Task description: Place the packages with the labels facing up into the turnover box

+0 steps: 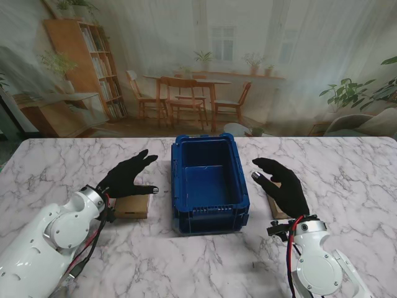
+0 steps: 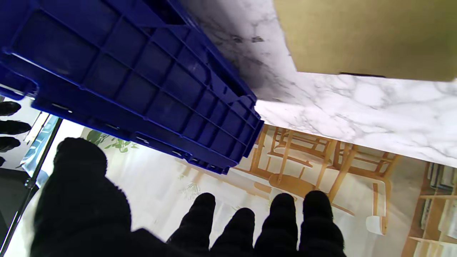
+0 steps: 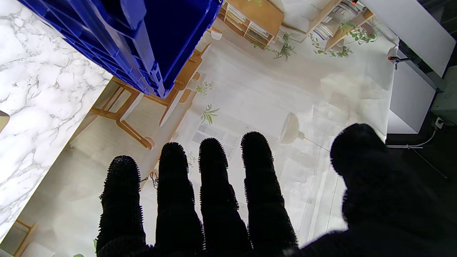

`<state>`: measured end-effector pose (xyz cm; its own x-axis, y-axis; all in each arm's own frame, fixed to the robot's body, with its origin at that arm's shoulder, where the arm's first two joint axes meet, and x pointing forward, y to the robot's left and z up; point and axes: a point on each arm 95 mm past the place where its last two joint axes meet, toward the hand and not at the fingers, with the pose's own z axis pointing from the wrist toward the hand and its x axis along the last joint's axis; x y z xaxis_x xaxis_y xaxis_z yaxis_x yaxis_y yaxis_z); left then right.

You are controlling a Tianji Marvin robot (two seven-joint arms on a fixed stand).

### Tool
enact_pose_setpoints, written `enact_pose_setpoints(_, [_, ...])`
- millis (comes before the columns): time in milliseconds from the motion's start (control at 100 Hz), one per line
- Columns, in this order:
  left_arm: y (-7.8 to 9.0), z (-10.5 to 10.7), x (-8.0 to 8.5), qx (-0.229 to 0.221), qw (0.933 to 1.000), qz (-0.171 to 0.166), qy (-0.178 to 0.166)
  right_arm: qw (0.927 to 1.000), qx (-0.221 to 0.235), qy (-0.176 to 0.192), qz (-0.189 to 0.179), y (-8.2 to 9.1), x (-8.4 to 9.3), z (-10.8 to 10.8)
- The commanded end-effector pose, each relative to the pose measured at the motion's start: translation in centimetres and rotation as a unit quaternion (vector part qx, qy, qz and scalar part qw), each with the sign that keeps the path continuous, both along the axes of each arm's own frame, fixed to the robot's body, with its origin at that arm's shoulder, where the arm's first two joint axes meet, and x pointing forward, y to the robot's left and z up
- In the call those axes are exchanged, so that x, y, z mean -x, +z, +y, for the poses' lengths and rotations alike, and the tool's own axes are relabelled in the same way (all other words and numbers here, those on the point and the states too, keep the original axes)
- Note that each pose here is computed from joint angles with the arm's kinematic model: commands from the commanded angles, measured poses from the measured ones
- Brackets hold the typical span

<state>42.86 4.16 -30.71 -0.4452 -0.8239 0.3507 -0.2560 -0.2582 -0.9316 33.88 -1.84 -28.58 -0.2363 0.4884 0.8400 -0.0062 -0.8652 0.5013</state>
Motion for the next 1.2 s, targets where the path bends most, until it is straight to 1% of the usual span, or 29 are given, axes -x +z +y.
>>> enact_pose_setpoints(0, [0.4,1.0,-0.2,-0.010,0.9999,0.006,0.008,1.0000,-0.002,-0.004,0.000,-0.1,0.1,0.0])
enact_pose_setpoints(70, [0.5,1.7,-0.4,-0.030,0.9995,0.007,0.010,1.0000,0.000,-0.004,-0.002,-0.1,0.1,0.0])
enact_pose_setpoints(220, [0.2,3.3,-1.1,-0.068,0.9973,0.009,0.025,1.0000,0.001,-0.006,0.003,-0.1,0.0,0.0])
enact_pose_setpoints(310, [-0.2,4.1,-1.5,-0.075,0.9964,0.021,0.034,1.0000,0.001,-0.006,0.005,-0.2,-0.2,0.0])
enact_pose_setpoints(480, [-1.4,5.1,-2.3,-0.100,0.9928,0.051,0.042,1.0000,0.002,-0.005,0.007,-0.2,-0.3,0.1])
enact_pose_setpoints(640, [-2.3,5.6,-2.8,-0.112,0.9898,0.073,0.048,1.0000,0.002,-0.005,0.006,-0.2,-0.3,0.1])
enact_pose_setpoints(770, [-2.7,5.9,-3.3,-0.129,0.9874,0.077,0.050,1.0000,0.001,-0.007,0.004,-0.1,-0.2,0.0])
enact_pose_setpoints(960, [-3.0,6.0,-4.0,-0.151,0.9840,0.083,0.043,1.0000,0.002,-0.008,0.003,-0.1,-0.1,0.1])
enact_pose_setpoints(1100, [-3.1,6.1,-4.2,-0.175,0.9800,0.089,0.033,1.0000,0.002,-0.009,0.002,0.0,0.0,0.1])
enact_pose_setpoints(1190, [-3.1,6.3,-4.1,-0.178,0.9791,0.094,0.031,1.0000,0.001,-0.010,0.001,0.0,0.1,0.0])
